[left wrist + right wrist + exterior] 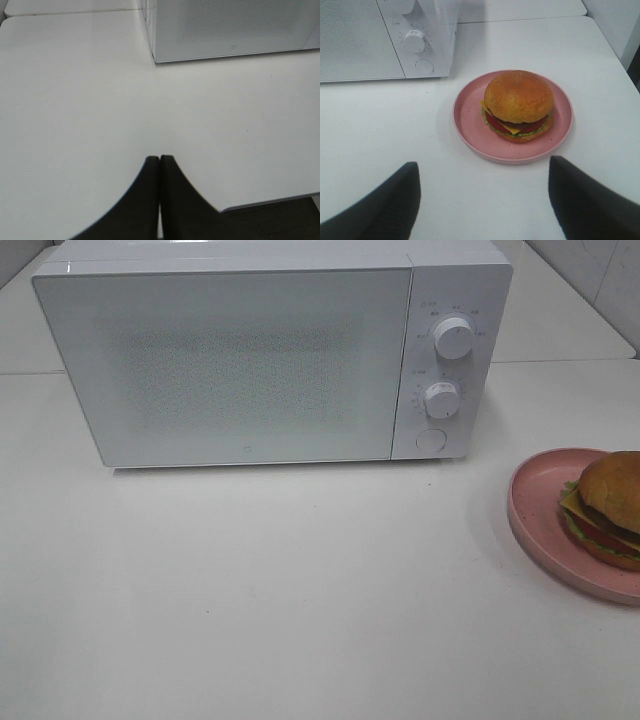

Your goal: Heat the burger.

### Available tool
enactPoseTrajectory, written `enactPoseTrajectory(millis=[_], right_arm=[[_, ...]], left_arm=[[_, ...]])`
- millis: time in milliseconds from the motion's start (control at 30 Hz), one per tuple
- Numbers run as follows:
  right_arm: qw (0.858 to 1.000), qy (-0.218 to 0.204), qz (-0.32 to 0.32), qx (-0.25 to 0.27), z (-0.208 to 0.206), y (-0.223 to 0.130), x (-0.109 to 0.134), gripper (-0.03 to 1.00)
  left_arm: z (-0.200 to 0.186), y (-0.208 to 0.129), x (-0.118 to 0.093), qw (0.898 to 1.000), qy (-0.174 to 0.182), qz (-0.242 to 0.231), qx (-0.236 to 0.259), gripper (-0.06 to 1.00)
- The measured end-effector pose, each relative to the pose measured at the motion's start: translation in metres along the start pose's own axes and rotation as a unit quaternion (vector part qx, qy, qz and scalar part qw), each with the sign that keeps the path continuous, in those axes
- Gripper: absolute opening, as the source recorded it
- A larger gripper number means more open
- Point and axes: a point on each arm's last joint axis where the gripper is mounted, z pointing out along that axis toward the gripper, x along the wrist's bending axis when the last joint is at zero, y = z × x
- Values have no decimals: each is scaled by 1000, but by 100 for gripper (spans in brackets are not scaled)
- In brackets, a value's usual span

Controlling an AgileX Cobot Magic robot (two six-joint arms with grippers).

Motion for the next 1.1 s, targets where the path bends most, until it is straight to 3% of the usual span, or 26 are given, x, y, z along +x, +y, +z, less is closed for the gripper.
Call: enactPoseTrajectory(millis=[200,467,1100], right_arm=[[1000,0,0,0,0,0,0,68],[1000,0,0,0,0,0,0,68],[1000,0,0,0,0,0,0,68]], left_arm=[[14,-9,-6,999,-38,31,18,0],[28,-6,-4,999,-31,32,-26,0],[28,-5,-4,999,-31,32,-32,0]])
